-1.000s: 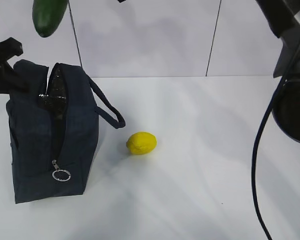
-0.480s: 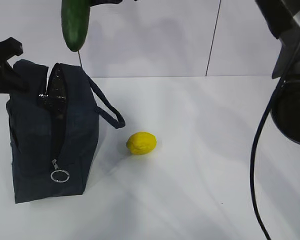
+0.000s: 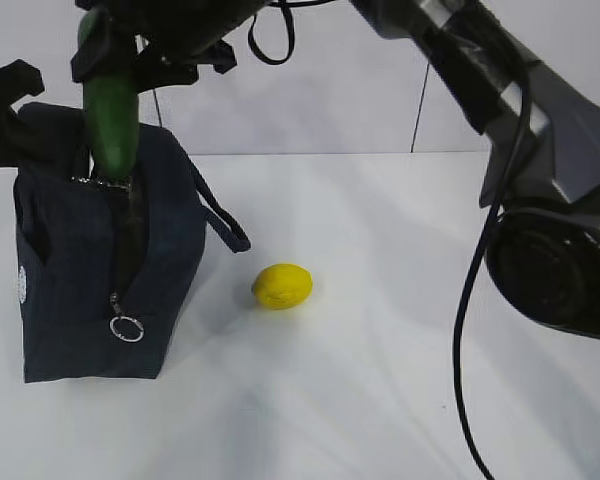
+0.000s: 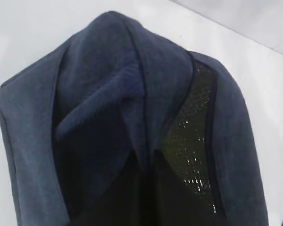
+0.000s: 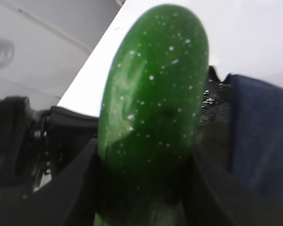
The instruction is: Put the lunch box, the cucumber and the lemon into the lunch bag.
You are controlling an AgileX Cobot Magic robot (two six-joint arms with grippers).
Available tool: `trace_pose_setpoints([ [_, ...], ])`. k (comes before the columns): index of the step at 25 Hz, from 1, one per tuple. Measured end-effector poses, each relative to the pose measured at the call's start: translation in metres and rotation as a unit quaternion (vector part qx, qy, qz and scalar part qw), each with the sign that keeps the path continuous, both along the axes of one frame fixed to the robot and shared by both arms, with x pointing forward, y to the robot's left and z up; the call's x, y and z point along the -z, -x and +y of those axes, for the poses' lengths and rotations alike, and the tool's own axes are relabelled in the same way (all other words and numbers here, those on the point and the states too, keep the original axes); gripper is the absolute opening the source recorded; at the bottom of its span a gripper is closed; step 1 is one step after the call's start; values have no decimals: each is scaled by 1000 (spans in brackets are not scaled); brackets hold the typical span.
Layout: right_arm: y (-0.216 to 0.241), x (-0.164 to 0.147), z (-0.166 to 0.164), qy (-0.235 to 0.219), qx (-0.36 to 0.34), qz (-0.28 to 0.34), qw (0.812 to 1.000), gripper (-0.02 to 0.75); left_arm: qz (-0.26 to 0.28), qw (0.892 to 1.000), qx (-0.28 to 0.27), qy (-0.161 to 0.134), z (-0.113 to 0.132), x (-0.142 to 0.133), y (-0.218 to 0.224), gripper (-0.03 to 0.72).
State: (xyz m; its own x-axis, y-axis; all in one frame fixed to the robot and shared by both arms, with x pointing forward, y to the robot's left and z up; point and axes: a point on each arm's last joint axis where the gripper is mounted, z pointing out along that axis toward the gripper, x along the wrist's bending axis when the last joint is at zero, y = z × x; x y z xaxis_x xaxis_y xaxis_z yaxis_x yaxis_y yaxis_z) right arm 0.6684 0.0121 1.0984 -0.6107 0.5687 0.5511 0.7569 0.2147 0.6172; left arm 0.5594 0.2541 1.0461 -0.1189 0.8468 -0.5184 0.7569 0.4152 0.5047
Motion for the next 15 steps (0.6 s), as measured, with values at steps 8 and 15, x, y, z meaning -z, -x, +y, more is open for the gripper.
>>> trace_pose_setpoints([
  [8,6,16,18,12,-47,-21,999,361,-5,1000,1,-10,1,1,-1,-7],
  [15,-2,46,23,26,-50,0,998,361,-11,1000,-2,-16,2,2,-3,-7],
])
